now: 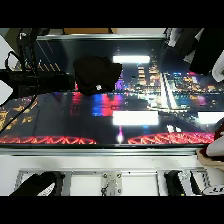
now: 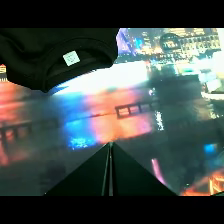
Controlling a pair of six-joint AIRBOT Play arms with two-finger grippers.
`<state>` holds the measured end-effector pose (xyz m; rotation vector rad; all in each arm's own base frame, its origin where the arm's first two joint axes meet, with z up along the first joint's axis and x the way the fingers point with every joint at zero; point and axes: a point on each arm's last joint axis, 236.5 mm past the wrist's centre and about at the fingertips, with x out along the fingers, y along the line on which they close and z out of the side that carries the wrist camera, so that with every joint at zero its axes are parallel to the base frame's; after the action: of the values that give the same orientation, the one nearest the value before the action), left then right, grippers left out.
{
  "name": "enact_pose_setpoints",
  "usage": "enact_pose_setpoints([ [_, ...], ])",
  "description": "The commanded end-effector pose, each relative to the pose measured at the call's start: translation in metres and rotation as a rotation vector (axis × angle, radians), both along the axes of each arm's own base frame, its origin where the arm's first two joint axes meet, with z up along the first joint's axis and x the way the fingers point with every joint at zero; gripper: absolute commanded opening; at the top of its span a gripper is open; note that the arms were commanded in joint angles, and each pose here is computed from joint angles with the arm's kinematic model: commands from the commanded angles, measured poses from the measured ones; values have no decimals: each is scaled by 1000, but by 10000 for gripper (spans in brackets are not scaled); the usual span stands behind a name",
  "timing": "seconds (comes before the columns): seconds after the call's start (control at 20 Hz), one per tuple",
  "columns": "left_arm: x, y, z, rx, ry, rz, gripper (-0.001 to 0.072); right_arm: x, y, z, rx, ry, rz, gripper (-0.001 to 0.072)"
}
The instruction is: Fold the clothes and pants, and hang the long-sleeved shirts on hangers.
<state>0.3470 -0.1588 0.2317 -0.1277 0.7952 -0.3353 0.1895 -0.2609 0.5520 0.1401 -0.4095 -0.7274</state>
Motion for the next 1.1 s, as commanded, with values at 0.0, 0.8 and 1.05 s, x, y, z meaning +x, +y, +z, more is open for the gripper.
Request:
enact_pose_setpoints([
  [0.0, 1, 1, 0, 2, -2, 2, 17, 37, 89, 42, -194, -89, 304, 591],
  [0.8, 0, 0, 0, 1, -2, 1, 17, 182, 470, -309, -93, 1045, 1722, 586],
  [1.05, 0, 1, 0, 1, -1, 1, 16, 167, 531, -372, -67, 1224, 1853, 586],
])
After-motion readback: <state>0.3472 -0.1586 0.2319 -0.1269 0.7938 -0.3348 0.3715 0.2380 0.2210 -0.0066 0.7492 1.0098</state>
